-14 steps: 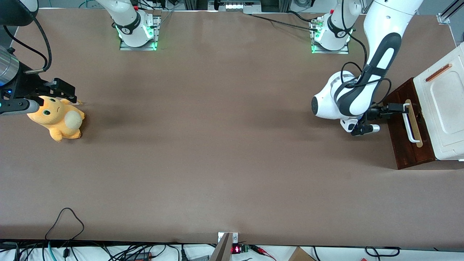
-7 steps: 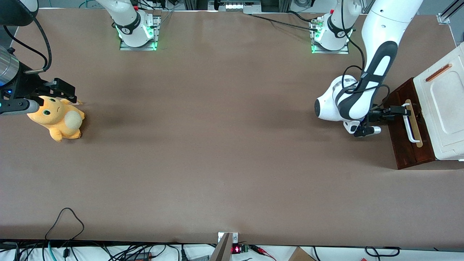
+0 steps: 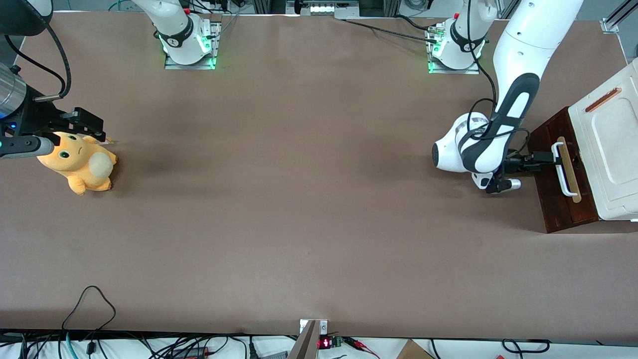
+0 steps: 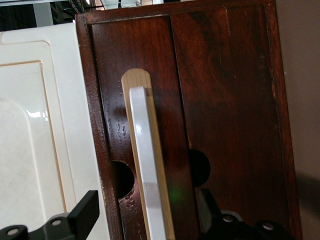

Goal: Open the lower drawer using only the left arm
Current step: 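Lower the open left gripper around the lower drawer's white handle, then close the left gripper on the white handle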

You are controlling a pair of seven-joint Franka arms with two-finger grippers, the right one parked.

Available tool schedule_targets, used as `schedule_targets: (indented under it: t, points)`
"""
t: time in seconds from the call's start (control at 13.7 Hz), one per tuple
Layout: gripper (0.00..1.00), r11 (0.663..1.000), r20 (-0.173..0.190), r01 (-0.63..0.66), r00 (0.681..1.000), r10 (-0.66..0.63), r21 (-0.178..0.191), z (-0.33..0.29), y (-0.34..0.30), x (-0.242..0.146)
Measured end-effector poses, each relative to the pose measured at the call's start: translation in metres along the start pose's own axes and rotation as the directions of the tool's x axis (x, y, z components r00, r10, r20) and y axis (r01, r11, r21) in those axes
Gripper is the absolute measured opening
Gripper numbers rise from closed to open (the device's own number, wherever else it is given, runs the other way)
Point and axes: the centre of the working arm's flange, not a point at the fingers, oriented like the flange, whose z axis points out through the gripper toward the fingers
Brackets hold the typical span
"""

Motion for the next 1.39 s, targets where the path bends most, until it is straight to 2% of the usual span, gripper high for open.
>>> schedule_targets:
  t: [0.22, 0.37, 0.8, 0.88, 0.95, 1.02, 1.1, 1.24, 1.39]
  points:
    - [0.87, 1.000, 0.004, 0.022, 1.000, -0.022, -0.003, 0.001, -0.004, 0.010]
    - [0.79, 1.000, 0.011, 0.026, 1.000, -0.026, -0.002, 0.005, -0.005, 0.012]
    - [0.72, 1.000, 0.025, 0.021, 0.999, -0.021, 0.016, 0.022, -0.003, 0.012]
    - [0.67, 1.000, 0.028, 0.021, 0.999, -0.021, 0.016, 0.024, -0.003, 0.012]
    - [0.67, 1.000, 0.030, 0.021, 0.999, -0.022, 0.016, 0.025, -0.003, 0.012]
    - [0.62, 1.000, 0.031, 0.021, 0.999, -0.022, 0.016, 0.026, -0.003, 0.012]
    - [0.61, 1.000, 0.032, 0.021, 0.999, -0.021, 0.016, 0.026, -0.003, 0.012]
    - [0.51, 1.000, 0.032, 0.019, 0.999, -0.020, 0.016, 0.026, -0.002, 0.012]
    - [0.51, 1.000, 0.033, 0.018, 0.999, -0.019, 0.016, 0.027, -0.001, 0.012]
